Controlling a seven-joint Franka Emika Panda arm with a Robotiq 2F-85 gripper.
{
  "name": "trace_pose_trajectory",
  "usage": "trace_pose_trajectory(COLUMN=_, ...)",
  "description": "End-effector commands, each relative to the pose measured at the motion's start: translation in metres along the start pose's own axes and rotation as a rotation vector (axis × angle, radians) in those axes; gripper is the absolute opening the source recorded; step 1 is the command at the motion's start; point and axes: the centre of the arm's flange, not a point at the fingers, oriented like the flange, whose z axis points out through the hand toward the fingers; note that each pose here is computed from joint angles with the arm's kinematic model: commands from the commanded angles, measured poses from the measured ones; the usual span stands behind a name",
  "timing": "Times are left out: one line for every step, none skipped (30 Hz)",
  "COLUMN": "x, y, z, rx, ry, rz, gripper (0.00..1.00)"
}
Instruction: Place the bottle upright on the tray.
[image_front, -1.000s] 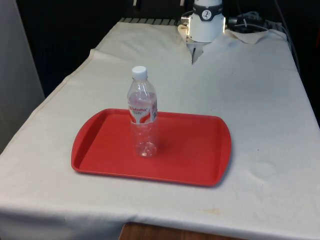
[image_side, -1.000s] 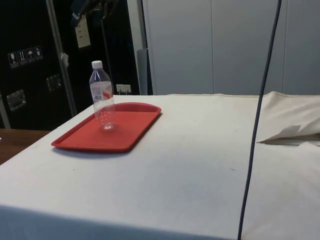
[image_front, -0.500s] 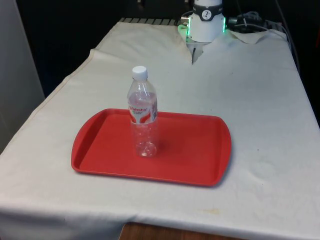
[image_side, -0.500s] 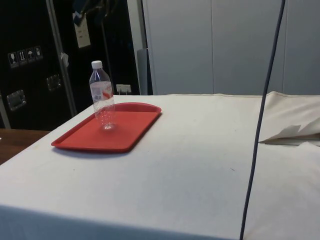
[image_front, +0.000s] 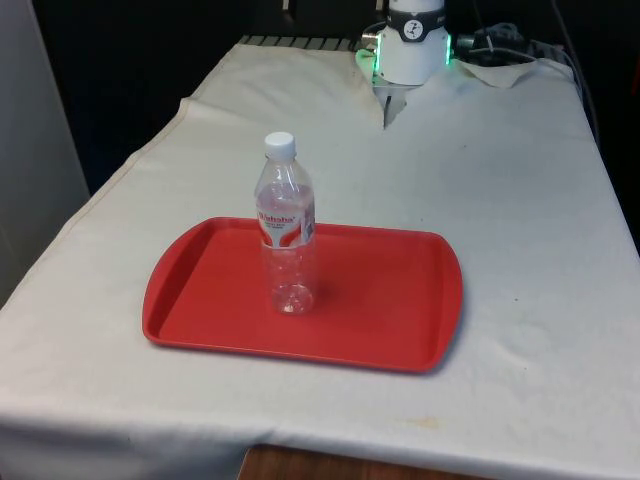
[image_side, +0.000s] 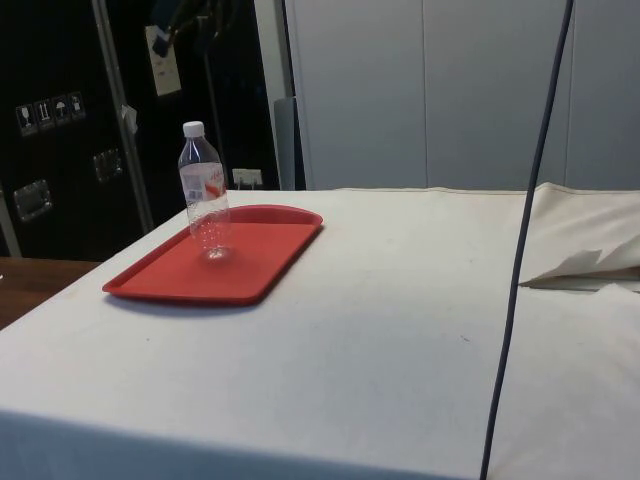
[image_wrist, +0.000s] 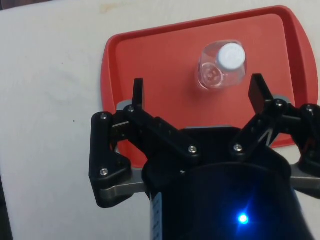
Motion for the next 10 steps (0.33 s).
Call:
trace_pose_trajectory(x=-0.0005, y=-0.0006, z=0.0004, rx=0.001, ry=-0.004, rz=-0.002, gripper=1.0)
trace_pose_trajectory(x=-0.0022, y=-0.0066, z=-0.0018, rx=0.022, ry=-0.015, rz=-0.004, gripper=1.0)
trace_pose_trajectory(x=-0.002, y=-0.0057, z=-0.0015, rx=0.019, ry=-0.015, rz=-0.004, gripper=1.0)
trace_pose_trajectory(x=-0.0017, y=-0.0053, z=-0.0014, rx=0.017, ry=-0.014, rz=-0.003, gripper=1.0)
trace_pose_trajectory(x=-0.0017, y=-0.0053, z=-0.0014, rx=0.017, ry=-0.014, rz=-0.003, gripper=1.0)
trace_pose_trajectory(x=-0.0014, y=-0.0039, z=-0.0008, rx=0.013, ry=-0.013, rz=-0.002, gripper=1.0)
trace_pose_trajectory(x=-0.0016, y=-0.0035, z=-0.0003, rx=0.011, ry=-0.013, rz=-0.003, gripper=1.0)
trace_pose_trajectory(x=-0.0011, y=-0.0031, z=-0.0006, rx=0.01, ry=-0.012, rz=-0.003, gripper=1.0)
trace_pose_trajectory(x=-0.0012, y=-0.0026, z=-0.0002, rx=0.009, ry=-0.012, rz=-0.002, gripper=1.0)
trace_pose_trajectory(x=-0.0011, y=-0.0003, z=0.0009, rx=0.002, ry=-0.01, rz=-0.003, gripper=1.0)
